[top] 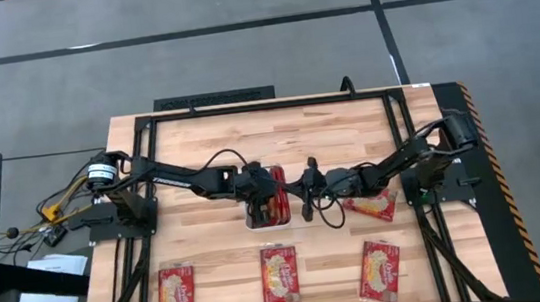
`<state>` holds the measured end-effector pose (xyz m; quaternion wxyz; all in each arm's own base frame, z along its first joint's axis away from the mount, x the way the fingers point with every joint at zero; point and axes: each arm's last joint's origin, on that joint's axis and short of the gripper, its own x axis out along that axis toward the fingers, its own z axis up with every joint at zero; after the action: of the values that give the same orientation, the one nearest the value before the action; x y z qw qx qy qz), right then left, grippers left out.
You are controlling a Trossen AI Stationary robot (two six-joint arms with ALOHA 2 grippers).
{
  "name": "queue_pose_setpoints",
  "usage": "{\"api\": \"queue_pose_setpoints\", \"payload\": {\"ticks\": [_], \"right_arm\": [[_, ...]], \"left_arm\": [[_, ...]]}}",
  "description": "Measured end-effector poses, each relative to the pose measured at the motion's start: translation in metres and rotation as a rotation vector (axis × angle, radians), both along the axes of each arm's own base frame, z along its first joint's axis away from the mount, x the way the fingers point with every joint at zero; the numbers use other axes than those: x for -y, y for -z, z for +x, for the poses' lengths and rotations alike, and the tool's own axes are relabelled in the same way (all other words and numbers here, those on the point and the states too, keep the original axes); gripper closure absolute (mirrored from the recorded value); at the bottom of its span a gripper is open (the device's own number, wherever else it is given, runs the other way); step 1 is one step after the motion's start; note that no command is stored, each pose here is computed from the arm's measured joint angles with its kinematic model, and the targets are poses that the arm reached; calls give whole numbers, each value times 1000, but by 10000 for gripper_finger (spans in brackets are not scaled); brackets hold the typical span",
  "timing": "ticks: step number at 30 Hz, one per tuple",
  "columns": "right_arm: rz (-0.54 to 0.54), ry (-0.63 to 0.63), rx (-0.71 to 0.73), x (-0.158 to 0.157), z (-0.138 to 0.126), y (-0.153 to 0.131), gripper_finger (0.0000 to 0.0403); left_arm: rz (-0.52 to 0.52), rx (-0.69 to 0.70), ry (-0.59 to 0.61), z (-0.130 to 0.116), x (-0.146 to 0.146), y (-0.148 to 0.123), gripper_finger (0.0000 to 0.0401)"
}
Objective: Sort popcorn bags into baskets
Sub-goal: Put the red popcorn bag into the white bin
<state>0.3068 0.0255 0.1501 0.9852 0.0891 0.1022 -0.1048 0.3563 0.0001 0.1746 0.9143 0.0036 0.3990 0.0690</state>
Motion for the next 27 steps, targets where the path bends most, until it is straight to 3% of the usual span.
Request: {"api": "queue_pose_setpoints", "payload": {"ticks": [7, 19, 27], "right_arm": [[-2, -11, 23, -1, 5, 1, 396], [-44, -36, 36, -5, -3, -22, 396], [-59, -13, -43, -3, -11, -26, 370]], "left_arm": [[-3, 0, -4, 0, 0, 0, 401], [-1, 3, -3, 0, 0, 0, 401], [9, -5, 6, 0, 0, 0, 401]]}}
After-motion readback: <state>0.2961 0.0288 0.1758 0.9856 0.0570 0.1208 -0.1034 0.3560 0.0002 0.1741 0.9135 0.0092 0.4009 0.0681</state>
